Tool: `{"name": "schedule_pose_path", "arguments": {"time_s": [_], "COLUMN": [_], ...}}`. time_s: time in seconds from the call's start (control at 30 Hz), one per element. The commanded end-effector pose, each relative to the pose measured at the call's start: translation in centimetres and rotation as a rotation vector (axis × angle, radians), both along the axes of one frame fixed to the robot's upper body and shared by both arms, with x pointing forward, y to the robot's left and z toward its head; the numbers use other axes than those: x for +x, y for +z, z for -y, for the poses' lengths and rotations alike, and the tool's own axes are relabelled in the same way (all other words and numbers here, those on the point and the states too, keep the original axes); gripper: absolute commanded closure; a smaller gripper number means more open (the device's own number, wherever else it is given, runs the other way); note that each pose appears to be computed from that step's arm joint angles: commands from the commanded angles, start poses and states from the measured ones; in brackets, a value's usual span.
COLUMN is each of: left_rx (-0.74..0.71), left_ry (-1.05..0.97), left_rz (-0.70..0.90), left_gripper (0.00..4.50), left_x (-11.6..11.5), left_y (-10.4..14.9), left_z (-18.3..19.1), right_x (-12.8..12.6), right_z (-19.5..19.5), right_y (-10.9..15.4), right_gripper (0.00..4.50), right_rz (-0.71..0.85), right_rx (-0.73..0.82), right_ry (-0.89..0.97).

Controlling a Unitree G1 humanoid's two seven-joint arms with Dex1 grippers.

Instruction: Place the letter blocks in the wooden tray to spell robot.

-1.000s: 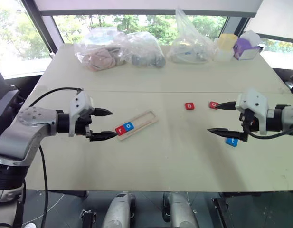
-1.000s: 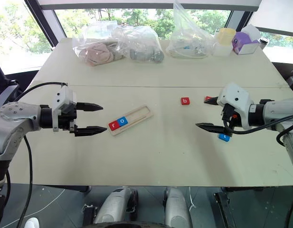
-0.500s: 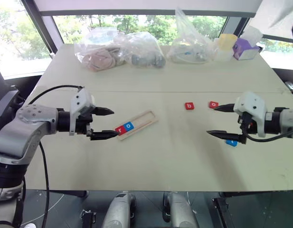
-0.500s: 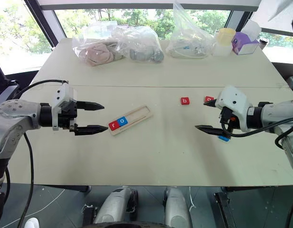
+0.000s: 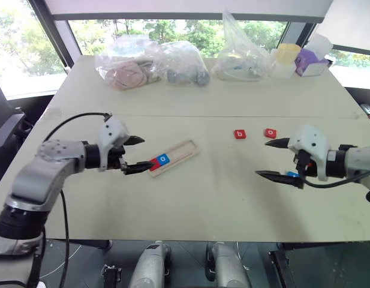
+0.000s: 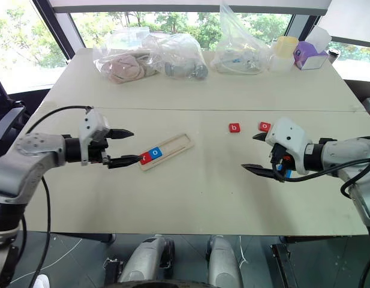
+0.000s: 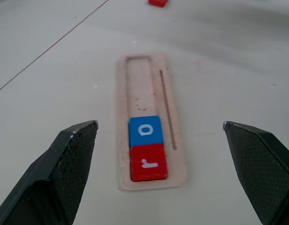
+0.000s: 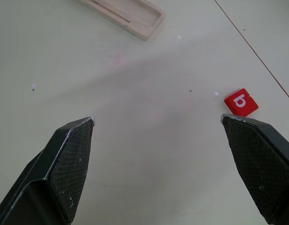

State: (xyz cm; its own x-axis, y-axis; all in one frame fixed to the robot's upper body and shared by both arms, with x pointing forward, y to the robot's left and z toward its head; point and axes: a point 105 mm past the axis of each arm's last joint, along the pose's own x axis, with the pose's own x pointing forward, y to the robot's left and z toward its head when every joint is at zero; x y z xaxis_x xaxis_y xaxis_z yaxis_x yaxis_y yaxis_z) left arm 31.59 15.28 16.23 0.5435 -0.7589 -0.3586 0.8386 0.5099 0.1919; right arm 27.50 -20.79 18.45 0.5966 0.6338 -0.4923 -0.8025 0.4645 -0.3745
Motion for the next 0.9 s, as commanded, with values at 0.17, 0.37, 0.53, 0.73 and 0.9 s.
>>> {"name": "schedule_pose_path", "arguments": {"time_s": [0.17, 0.37, 0.53, 0.73, 0.9], "left_rx": [-0.019, 0.000, 0.060, 0.076, 0.119], "left_ry": [0.057, 0.088, 0.098, 0.110, 0.106], "left_rz": [-0.011, -0.024, 0.006, 0.022, -0.003], "left_gripper": [0.00, 0.00, 0.00, 0.00, 0.00], "left_x": [0.1, 0.6, 1.1, 1.5, 1.3], "left_y": [-2.1, -4.0, -5.2, -5.8, -7.5], "left_z": [1.8, 1.9, 1.5, 1.2, 1.0], "right_x": [-0.5, -0.8, -0.8, -0.8, -0.7], "right_z": [-0.4, -0.6, -0.9, -1.1, -1.1], "right_y": [0.7, 0.4, 0.3, 0.3, 0.3], "right_gripper": [0.03, 0.03, 0.03, 0.03, 0.03], "right_rz": [0.055, 0.054, 0.055, 0.058, 0.062], "right_rx": [0.013, 0.017, 0.022, 0.026, 0.021], "right_ry": [-0.013, -0.024, -0.027, -0.030, -0.032]}}
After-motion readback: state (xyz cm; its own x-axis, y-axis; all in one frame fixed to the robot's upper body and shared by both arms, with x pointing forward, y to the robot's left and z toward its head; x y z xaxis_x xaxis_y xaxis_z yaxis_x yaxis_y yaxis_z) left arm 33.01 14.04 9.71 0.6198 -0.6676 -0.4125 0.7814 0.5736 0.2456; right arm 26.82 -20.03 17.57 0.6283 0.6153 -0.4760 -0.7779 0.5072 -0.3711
